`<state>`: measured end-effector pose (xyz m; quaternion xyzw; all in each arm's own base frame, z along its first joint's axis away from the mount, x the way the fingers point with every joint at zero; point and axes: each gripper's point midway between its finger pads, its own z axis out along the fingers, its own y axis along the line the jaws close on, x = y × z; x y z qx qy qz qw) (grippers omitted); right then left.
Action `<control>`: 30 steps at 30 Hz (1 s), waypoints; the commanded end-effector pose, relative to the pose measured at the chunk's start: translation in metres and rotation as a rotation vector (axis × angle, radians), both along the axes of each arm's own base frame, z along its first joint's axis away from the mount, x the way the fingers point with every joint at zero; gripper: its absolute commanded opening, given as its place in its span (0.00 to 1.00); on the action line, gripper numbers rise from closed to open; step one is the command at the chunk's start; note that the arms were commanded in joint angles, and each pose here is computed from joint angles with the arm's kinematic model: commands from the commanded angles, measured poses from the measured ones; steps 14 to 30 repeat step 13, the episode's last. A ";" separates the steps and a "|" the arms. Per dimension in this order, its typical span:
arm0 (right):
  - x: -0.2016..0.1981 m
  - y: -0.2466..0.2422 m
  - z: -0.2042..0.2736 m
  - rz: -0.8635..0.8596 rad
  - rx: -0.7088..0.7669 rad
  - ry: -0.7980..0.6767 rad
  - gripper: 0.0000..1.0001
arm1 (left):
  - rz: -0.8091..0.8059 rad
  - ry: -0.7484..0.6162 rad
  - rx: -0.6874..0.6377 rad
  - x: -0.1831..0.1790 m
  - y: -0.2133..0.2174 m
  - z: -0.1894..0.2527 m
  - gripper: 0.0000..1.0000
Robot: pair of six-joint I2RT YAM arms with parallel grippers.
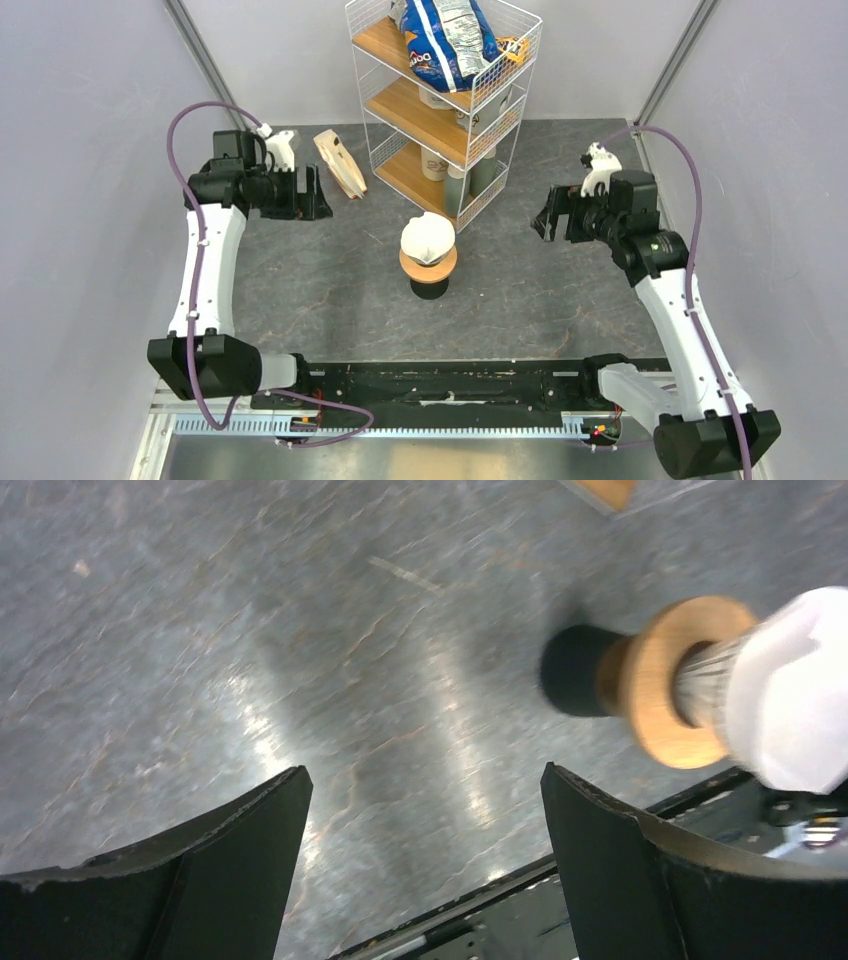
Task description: Place the coffee filter in the dripper
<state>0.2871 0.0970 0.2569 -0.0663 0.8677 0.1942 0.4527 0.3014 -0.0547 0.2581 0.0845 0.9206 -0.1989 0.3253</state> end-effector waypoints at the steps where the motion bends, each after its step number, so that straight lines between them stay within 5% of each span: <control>1: -0.005 -0.023 -0.026 -0.095 -0.049 0.003 0.97 | 0.024 -0.067 0.191 0.006 0.031 -0.024 0.93; 8: -0.014 -0.026 -0.052 -0.097 -0.060 0.010 0.97 | 0.075 -0.060 0.244 -0.002 0.042 -0.060 0.94; 30: -0.013 -0.024 -0.043 -0.084 -0.061 -0.014 0.97 | 0.098 -0.114 0.256 -0.005 0.044 -0.054 0.95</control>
